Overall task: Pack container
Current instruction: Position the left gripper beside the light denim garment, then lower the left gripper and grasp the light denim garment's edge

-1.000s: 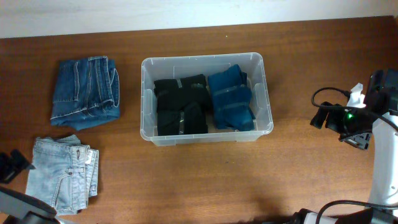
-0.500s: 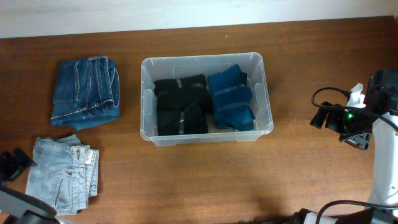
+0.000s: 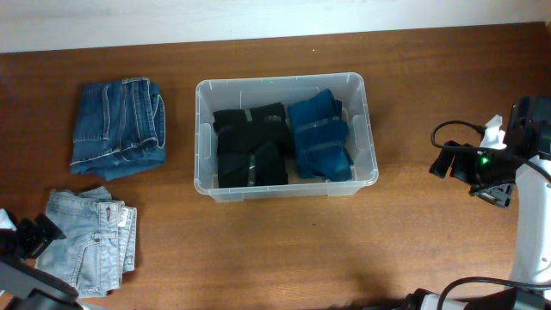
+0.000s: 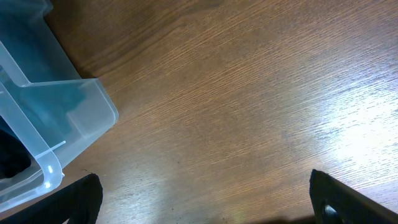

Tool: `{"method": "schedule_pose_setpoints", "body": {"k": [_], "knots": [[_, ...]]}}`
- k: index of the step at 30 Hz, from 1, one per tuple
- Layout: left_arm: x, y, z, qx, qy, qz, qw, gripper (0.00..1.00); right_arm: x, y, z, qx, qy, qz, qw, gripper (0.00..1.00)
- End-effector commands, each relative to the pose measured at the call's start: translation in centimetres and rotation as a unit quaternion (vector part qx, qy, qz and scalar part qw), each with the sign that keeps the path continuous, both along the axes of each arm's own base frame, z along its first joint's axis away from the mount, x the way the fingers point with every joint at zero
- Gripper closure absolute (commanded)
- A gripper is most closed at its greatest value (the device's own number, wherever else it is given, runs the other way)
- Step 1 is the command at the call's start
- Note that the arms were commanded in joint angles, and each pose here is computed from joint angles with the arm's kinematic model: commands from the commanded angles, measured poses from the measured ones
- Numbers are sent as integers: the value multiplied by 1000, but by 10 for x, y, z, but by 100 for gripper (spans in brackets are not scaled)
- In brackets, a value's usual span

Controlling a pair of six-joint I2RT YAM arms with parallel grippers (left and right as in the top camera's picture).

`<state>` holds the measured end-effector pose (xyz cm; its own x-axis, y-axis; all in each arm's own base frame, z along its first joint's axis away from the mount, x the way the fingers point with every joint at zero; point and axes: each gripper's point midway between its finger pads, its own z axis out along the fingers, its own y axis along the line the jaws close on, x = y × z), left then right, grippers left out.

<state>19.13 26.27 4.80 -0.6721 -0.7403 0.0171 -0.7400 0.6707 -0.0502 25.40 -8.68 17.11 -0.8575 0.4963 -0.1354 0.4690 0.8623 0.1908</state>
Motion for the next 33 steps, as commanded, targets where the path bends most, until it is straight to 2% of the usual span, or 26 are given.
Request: {"method": "schedule_pose_setpoints", "body": {"k": [1, 7, 15, 20, 33], "knots": [[3, -1, 2, 0, -11, 9, 1000, 1, -1, -2, 0, -1, 1, -6, 1000, 1], [1, -12, -16, -14, -15, 43, 999, 1, -1, -2, 0, -1, 1, -6, 1000, 2], [-7, -25, -35, -26, -8, 44, 999, 1, -1, -2, 0, -1, 1, -6, 1000, 1], [17, -41, -32, -63, -60, 33, 996, 1, 0, -2, 0, 0, 1, -6, 1000, 1], [58, -107, -40, -94, -54, -51, 993, 1, -1, -2, 0, -1, 1, -6, 1000, 2]]}}
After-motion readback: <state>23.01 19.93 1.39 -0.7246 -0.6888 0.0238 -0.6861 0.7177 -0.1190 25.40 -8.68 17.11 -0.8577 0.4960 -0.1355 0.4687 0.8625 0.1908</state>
